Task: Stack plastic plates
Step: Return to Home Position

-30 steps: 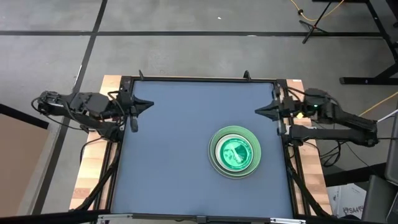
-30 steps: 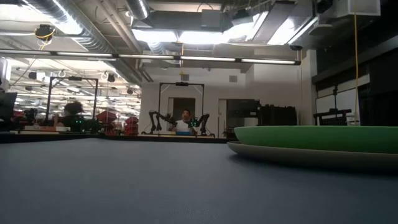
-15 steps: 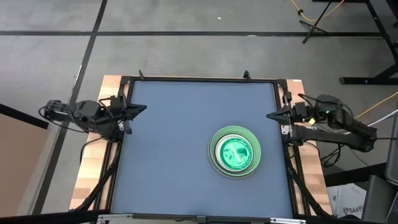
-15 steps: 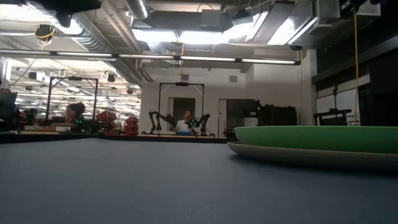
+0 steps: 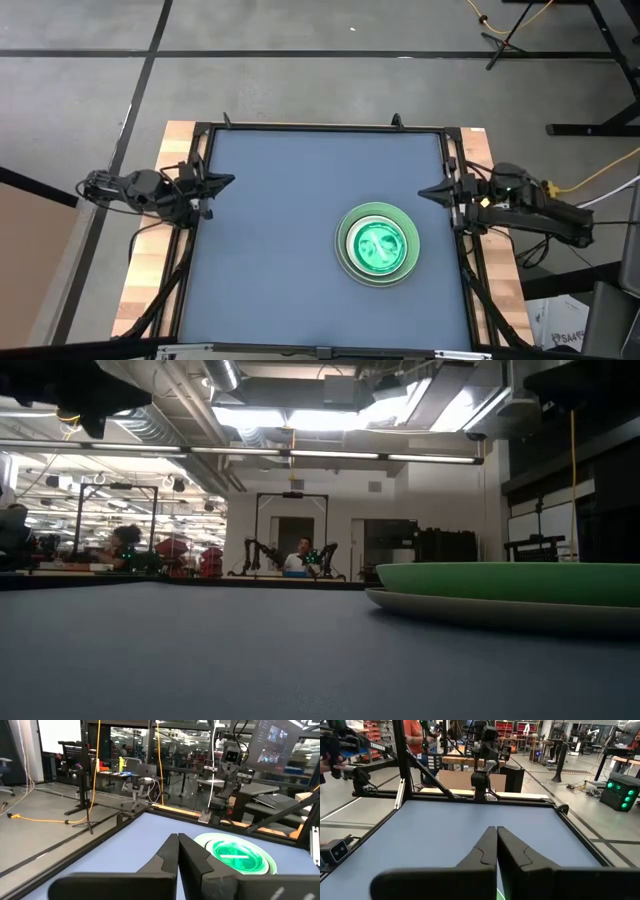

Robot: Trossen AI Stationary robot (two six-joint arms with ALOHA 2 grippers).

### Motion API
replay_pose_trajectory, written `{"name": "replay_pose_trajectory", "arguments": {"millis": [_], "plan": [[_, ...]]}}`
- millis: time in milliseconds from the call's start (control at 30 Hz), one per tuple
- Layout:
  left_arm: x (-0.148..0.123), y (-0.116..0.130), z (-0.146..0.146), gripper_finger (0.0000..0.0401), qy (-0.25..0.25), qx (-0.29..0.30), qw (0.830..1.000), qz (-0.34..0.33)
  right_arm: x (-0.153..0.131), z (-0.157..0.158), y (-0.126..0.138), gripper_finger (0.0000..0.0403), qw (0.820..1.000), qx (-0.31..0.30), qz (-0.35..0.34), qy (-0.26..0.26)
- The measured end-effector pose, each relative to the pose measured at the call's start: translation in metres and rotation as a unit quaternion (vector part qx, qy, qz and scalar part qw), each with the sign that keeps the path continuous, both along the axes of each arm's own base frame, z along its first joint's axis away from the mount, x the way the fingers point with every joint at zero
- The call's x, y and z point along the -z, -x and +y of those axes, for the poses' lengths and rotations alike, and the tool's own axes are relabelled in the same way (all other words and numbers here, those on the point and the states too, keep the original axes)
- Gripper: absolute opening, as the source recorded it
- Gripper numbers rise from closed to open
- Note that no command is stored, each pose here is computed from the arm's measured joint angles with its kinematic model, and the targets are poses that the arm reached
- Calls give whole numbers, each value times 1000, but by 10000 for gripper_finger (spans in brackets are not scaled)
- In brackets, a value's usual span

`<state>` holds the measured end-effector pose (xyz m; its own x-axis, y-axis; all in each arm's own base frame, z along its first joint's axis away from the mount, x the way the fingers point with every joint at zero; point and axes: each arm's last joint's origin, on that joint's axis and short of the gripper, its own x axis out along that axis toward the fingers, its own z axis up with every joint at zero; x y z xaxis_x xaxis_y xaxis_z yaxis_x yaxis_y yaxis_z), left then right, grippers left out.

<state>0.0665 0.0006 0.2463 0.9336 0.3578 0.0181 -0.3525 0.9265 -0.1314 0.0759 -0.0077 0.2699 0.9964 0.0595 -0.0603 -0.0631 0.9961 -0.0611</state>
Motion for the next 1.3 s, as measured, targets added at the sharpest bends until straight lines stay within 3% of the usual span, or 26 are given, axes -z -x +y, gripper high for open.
{"name": "replay_pose_trajectory", "arguments": {"millis": [667,867,1300], "plan": [[12,-2,-1,0,-23,13,1000,3,34,1,3,1,998,1,-52,-38],[28,-12,-4,0,-53,23,998,-14,54,-1,-7,1,997,0,-59,-43],[53,-22,-5,0,-63,12,998,-17,90,-4,-20,1,996,-1,-79,-50]]}}
